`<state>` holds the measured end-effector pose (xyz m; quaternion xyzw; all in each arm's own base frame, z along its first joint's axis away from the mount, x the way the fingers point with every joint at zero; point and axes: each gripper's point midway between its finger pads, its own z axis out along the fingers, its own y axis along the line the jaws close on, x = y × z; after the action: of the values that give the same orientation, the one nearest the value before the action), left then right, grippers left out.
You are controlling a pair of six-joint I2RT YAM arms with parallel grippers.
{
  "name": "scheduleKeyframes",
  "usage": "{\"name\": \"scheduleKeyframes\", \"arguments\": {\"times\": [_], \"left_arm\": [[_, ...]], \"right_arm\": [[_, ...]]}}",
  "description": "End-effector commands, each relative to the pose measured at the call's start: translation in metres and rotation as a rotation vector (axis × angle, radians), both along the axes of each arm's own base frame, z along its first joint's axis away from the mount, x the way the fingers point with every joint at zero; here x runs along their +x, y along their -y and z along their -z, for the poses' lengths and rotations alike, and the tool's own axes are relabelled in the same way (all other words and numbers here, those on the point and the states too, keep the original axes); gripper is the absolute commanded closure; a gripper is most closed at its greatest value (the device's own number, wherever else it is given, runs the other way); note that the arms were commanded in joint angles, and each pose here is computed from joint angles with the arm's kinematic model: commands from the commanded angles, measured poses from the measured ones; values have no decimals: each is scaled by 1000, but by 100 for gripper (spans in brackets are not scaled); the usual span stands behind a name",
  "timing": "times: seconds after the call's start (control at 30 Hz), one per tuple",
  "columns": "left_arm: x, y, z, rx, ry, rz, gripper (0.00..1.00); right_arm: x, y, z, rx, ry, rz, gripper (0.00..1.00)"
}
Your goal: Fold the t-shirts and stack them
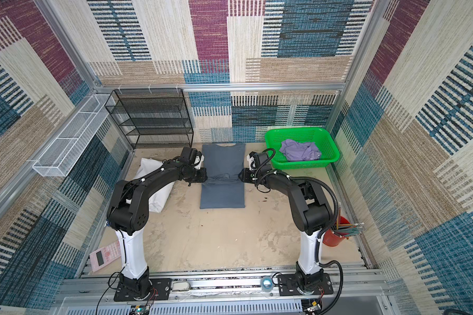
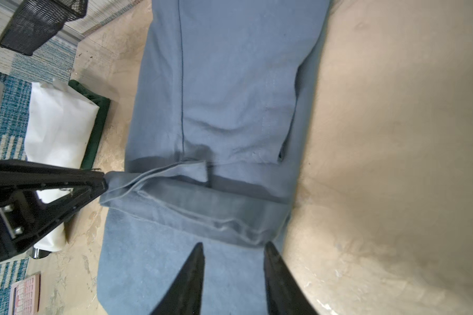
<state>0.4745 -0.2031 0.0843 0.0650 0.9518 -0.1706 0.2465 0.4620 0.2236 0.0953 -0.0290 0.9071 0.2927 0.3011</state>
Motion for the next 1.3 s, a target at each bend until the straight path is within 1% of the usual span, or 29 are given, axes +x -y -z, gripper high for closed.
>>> {"name": "scheduleKeyframes", "arguments": {"times": [0.0, 0.07, 0.1, 0.2, 0.27, 0.3, 0.4, 0.47, 0.53, 0.67, 0.73, 0.8, 0.9, 1.07, 1.17, 1.27], "left_arm": [[8, 7, -40, -56, 146, 26, 67], [-1, 7, -52, -86, 177, 13, 64], [-8, 9, -56, -103, 183, 14, 64], [-35, 22, -50, -121, 160, 35, 64], [-51, 32, -41, -131, 132, 51, 65], [-57, 37, -36, -139, 122, 56, 66], [-61, 45, -16, -148, 85, 58, 66], [-56, 51, -7, -155, 66, 65, 67], [-45, 56, -2, -158, 73, 64, 67], [-12, 57, 7, -129, 108, 34, 67], [4, 57, 14, -139, 92, 20, 67], [19, 52, 20, -140, 84, -8, 67], [33, 38, 32, -121, 79, -53, 67], [42, 17, 47, -143, 43, -94, 67], [43, 6, 46, -150, 59, -117, 67], [39, 2, 43, -173, 54, -115, 67]], "right_arm": [[-9, -4, -24, 31, 60, -23, 48], [-28, -11, -21, 53, 31, -52, 48], [-37, -16, -19, 57, 20, -65, 49], [-68, -36, -6, 67, -24, -115, 62], [-82, -50, 1, 85, -54, -145, 68], [-89, -55, 10, 88, -78, -152, 73], [-98, -60, 31, 86, -129, -142, 83], [-101, -58, 43, 77, -158, -128, 90], [-106, -53, 56, 50, -196, -113, 93], [-117, -45, 70, 16, -238, -105, 95], [-122, -42, 75, 4, -259, -106, 95], [-127, -39, 80, -4, -277, -107, 95], [-134, -34, 87, -18, -301, -102, 95], [-143, -30, 93, -30, -328, -101, 97], [-151, -24, 99, -46, -349, -98, 98], [-161, -21, 102, -46, -366, -101, 98]]}}
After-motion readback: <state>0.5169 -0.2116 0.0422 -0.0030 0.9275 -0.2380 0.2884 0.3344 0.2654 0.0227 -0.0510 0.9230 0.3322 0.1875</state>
